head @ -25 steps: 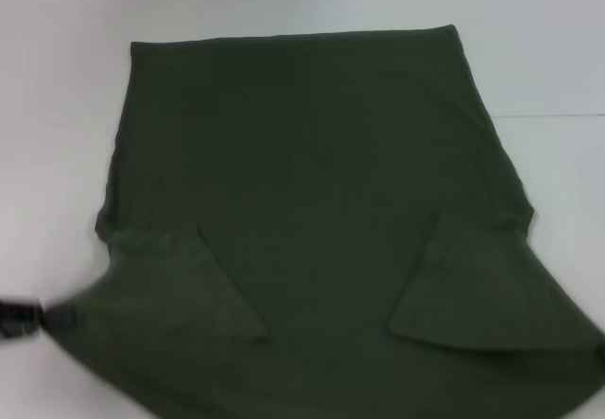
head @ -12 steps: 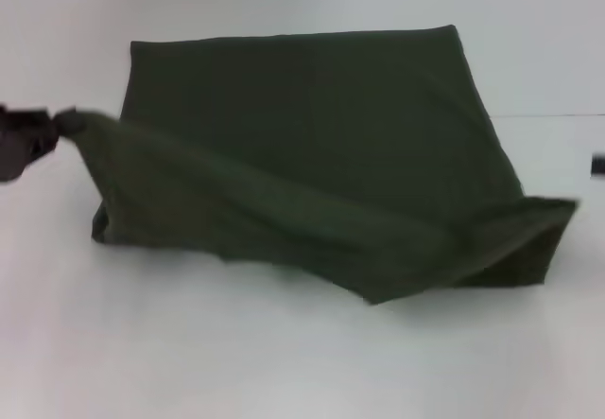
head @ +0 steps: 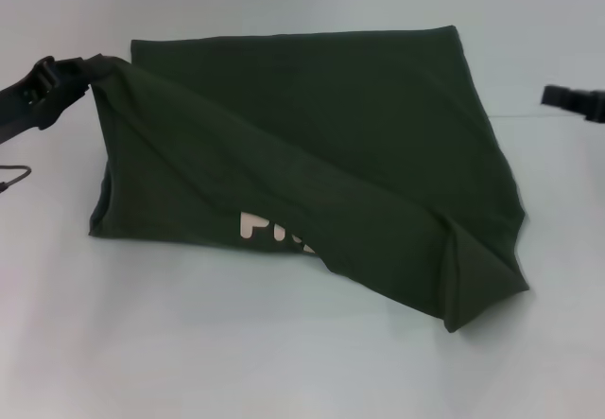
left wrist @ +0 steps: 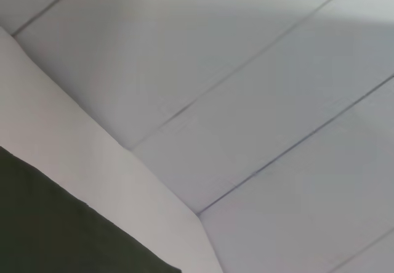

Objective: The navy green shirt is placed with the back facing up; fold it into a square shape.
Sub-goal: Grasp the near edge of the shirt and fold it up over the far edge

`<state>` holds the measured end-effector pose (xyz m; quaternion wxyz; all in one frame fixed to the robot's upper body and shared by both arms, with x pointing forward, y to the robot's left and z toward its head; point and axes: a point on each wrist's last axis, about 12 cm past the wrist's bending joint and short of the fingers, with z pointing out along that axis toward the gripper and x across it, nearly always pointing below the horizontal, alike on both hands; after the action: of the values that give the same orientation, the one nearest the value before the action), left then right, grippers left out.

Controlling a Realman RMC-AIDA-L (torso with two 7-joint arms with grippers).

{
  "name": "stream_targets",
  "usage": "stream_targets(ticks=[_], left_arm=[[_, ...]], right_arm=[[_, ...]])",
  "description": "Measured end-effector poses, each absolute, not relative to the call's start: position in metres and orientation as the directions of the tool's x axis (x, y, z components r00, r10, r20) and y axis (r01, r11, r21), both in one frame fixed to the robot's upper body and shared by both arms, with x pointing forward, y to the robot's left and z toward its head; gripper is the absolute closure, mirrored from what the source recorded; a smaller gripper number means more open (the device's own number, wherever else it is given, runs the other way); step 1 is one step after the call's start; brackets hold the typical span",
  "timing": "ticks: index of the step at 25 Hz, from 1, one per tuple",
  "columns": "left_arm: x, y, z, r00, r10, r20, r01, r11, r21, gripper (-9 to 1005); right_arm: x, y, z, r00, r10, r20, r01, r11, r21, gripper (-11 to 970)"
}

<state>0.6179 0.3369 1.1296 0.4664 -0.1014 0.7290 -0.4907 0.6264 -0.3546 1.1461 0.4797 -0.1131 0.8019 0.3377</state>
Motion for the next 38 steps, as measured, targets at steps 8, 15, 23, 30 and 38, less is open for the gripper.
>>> stream_targets(ticks=[8, 15, 23, 30, 38], left_arm=[[0.619, 0.338, 1.131, -0.518, -0.641, -0.567, 0.306, 0.481, -0.822, 967], [0.616, 0.338, 1.127, -0.529, -0.648, -0.549, 0.288, 0.472, -0.834, 967], [0.615, 0.336, 1.124, -0.54, -0.64, -0.547, 0.283, 0.474, -0.834, 967], [0.615, 0.34, 1.125, -0.542, -0.647, -0.537, 0.263, 0.477, -0.839, 966], [0.617, 0.338, 1.122, -0.577, -0.635, -0.513, 0.224, 0.481, -0.848, 966]], right_arm=[[0.621, -0.357, 1.148, -0.562, 0.124, -0.818, -0.517, 0.719, 0.464, 899], [0.608, -0.354, 1.147, -0.669, 0.036, -0.743, -0.542, 0.661, 0.52, 789], [0.605, -0.333, 1.154, -0.658, -0.209, -0.724, -0.67, 0.6, 0.437, 494], [0.607, -0.302, 1.166, -0.447, -0.493, -0.747, -0.866, 0.448, 0.222, 298], [0.606, -0.284, 1.175, -0.24, -0.638, -0.731, -0.961, 0.261, 0.087, 302]])
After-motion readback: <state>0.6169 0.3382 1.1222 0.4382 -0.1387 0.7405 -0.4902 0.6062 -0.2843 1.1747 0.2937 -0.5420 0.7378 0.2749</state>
